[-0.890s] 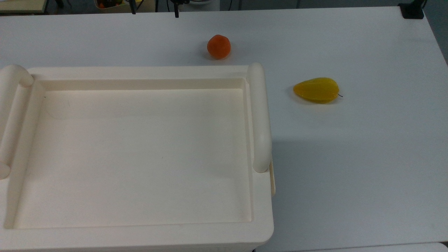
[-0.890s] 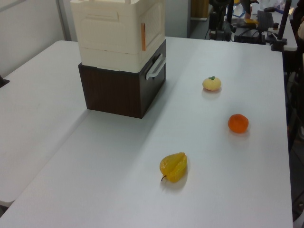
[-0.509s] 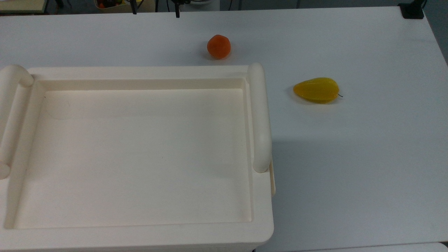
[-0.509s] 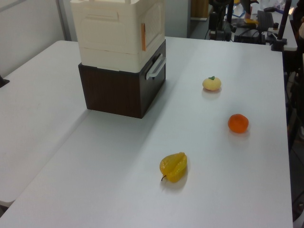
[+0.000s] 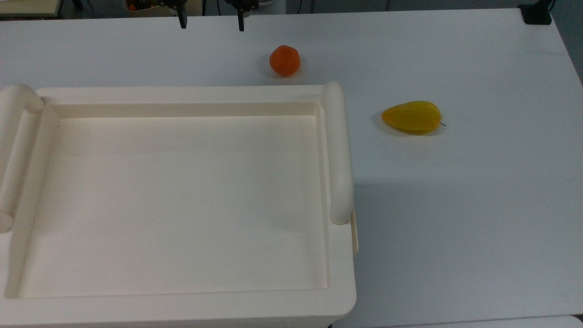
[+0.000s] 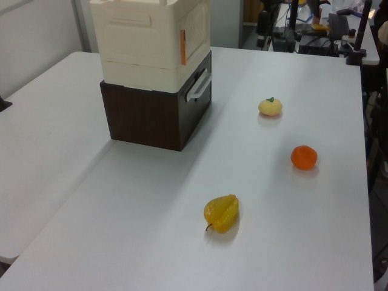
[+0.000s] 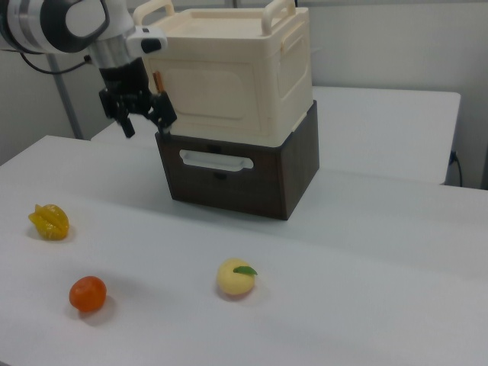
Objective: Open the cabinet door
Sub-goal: 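Move the gripper up to the cream cabinet door's handle edge, then close the gripper on the door's orange handle strip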
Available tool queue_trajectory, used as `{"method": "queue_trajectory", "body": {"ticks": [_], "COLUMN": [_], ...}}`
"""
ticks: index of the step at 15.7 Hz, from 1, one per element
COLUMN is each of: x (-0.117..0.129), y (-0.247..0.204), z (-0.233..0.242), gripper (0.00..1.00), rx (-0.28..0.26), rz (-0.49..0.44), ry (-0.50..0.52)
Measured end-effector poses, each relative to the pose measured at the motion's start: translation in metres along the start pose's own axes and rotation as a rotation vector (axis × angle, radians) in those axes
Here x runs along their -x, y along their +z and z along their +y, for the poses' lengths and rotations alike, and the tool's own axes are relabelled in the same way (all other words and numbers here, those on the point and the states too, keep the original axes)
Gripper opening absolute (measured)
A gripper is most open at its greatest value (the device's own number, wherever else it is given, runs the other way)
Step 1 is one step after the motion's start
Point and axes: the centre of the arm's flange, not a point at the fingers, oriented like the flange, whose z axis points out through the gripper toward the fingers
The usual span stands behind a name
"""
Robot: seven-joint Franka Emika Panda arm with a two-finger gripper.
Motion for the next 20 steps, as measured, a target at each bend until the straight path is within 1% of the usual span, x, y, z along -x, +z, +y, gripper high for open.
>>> {"method": "queue_trajectory", "body": {"ticks": [3, 5, 8, 11, 16, 18, 20], "x": [-0.022, -0.034, -0.050, -0.060, -0.074, -0.080, -0.085], "y": [-0.003, -0.003, -0.002, -0.004, -0.010, -0.005, 0.005], "z": [-0.028, -0.048, -0.064, -0.075, -0.087, -0.094, -0.100], "gripper": [1.00, 1.00, 1.00, 1.00, 1.00, 1.00, 1.00], "rx": [-0.003, -0.009, -0.014, -0.019, -0.024, -0.009, 0.017], "rz": [0.131, 0.203, 0.303, 0.341, 0.427, 0.466, 0.480], "ry": [-0.044, -0.073, -0.094, -0.093, 0.005, 0.039, 0.041]}}
